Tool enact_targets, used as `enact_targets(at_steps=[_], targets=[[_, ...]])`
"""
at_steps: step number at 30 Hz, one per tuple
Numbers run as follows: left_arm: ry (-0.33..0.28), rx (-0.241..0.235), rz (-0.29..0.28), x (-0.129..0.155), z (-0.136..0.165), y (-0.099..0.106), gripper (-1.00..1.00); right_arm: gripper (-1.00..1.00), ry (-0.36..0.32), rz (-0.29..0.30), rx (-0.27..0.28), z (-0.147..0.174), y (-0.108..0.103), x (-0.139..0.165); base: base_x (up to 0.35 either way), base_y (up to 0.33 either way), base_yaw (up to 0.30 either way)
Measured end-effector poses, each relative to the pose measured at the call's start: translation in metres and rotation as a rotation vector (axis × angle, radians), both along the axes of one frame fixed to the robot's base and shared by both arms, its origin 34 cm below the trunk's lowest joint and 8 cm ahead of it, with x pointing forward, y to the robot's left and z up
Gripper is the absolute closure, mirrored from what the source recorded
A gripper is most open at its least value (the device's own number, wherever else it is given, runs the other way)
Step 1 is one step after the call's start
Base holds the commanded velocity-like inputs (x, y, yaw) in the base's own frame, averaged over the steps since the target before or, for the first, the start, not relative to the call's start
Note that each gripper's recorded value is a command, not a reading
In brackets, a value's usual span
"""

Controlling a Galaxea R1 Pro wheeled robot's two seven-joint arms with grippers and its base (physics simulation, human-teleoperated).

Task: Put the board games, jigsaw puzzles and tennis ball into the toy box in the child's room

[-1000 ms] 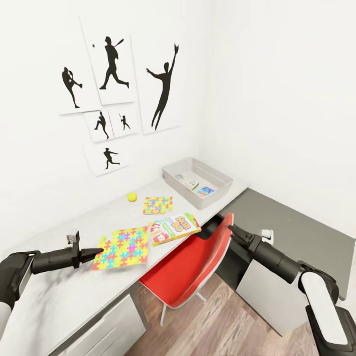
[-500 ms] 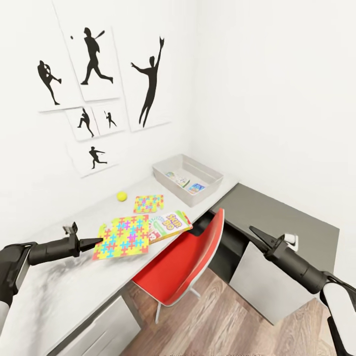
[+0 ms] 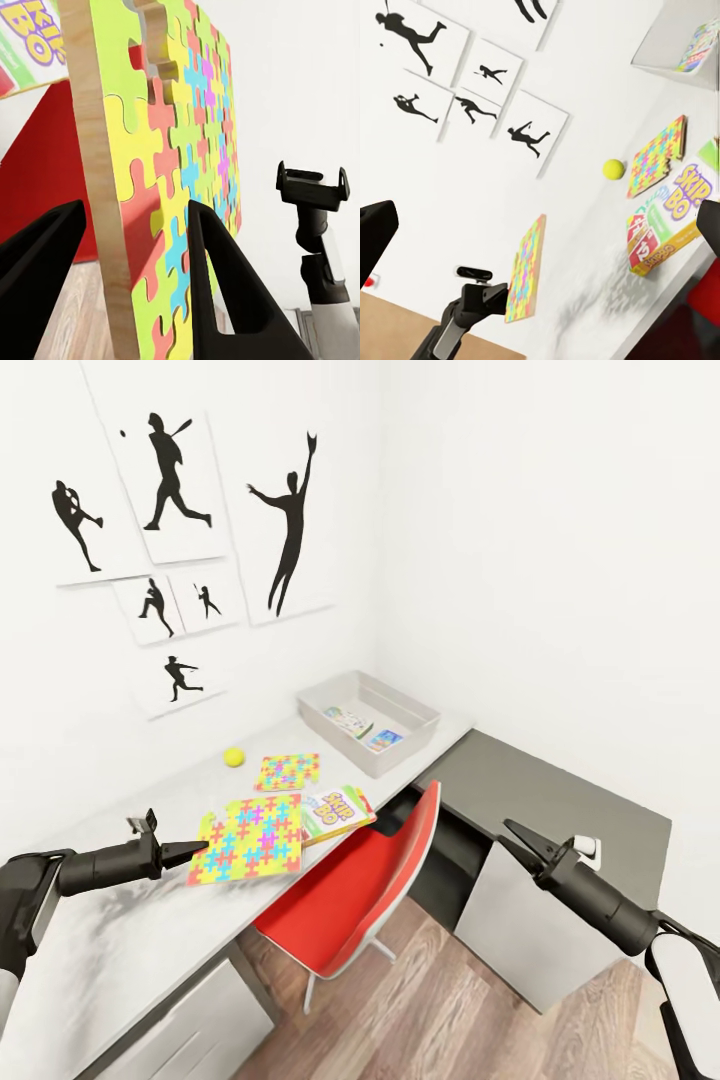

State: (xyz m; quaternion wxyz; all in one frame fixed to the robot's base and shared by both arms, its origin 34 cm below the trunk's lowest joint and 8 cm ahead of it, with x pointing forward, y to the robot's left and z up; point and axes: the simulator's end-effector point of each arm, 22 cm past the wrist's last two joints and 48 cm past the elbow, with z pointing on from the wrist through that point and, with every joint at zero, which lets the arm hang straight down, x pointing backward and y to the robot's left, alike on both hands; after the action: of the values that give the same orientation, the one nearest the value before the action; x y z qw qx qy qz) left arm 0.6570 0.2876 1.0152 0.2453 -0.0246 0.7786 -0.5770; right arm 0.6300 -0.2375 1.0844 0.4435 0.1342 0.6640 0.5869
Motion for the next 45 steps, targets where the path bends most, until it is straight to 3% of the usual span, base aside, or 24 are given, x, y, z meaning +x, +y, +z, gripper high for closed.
enact_targets(at_steps=[18, 40, 45], targets=[[-0.001, 0.0, 0.0, 0.0, 0.0, 0.0, 1.0, -1.0, -0.002, 0.001, 0.002, 0.001, 0.001, 0.0, 0.042, -0.067, -0.009], [-0.021, 0.0, 0.003, 0.0, 0.011, 0.002, 1.0, -1.0, -0.041, -0.021, -0.001, 0.012, -0.001, 0.001, 0.034, -0.002, -0.224], [-0.027, 0.017, 0.011, -0.001, 0.014, 0.01, 1.0, -1.0, -0.052, -0.024, -0.001, 0.016, -0.001, 0.0, 0.0, 0.0, -0.216]])
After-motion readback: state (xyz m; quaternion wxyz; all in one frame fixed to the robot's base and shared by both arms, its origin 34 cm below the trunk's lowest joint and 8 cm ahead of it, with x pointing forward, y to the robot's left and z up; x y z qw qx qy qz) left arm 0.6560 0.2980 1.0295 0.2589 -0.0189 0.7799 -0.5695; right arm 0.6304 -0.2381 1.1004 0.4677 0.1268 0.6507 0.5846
